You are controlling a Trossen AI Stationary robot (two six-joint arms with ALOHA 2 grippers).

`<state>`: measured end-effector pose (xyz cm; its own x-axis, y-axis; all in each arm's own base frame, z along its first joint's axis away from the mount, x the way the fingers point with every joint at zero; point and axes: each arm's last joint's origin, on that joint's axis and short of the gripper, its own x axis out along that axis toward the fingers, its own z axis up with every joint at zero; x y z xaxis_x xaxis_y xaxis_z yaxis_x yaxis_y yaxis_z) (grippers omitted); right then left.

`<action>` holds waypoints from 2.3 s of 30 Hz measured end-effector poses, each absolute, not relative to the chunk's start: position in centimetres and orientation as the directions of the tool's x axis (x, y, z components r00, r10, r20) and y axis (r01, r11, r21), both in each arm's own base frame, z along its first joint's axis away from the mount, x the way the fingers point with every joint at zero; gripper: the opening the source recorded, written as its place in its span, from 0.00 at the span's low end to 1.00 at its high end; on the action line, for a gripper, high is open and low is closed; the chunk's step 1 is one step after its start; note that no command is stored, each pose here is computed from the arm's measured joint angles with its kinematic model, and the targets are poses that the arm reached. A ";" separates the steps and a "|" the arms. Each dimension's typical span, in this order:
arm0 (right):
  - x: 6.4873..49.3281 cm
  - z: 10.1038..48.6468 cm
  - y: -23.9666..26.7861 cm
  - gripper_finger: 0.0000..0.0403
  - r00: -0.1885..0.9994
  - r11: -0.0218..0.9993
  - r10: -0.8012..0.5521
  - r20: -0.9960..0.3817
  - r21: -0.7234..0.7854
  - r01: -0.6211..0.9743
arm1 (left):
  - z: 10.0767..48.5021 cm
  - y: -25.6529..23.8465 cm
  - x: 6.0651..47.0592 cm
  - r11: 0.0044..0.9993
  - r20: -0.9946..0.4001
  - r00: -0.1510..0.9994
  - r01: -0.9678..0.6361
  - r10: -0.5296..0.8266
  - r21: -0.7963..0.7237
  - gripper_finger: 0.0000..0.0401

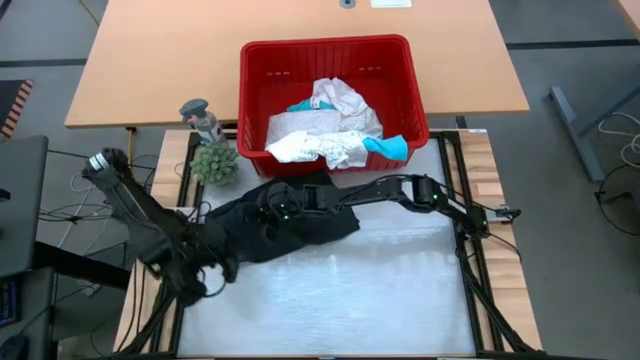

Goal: Fold Laundry from Bin
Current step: Fold the black shorts

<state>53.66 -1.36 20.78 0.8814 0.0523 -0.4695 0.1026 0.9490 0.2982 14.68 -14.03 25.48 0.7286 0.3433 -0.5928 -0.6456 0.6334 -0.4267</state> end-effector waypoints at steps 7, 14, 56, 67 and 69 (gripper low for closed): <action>50.8 26.1 -2.1 0.36 0.850 0.972 0.013 -0.527 0.207 0.114 | 20.4 -17.4 14.9 0.537 -0.717 0.553 -0.792 0.425 -0.292 0.49; 47.0 26.4 -2.0 0.35 0.658 0.968 -0.092 -0.747 0.087 0.235 | 21.7 -20.6 14.7 0.511 -0.730 0.462 -0.841 0.504 -0.179 0.41; 33.0 21.1 18.0 0.09 0.181 0.951 -0.018 -0.983 0.039 0.306 | 14.5 -25.8 16.7 0.574 -0.790 0.576 -0.727 0.211 -0.377 0.00; 32.4 27.8 17.3 0.24 0.537 0.983 -0.006 -0.844 0.093 0.158 | 22.6 -25.9 16.7 0.700 -0.678 0.719 -0.562 0.150 -0.441 0.06; 33.0 27.3 17.2 0.33 0.535 0.987 0.001 -0.845 0.088 0.138 | 22.8 -26.0 16.6 0.724 -0.691 0.713 -0.541 0.124 -0.428 0.11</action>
<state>33.00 17.17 27.33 0.5346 0.0009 -0.8451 0.1377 0.9865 0.0881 16.59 -25.99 22.75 0.7126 0.1242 -0.6905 -0.5407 0.7245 -0.4276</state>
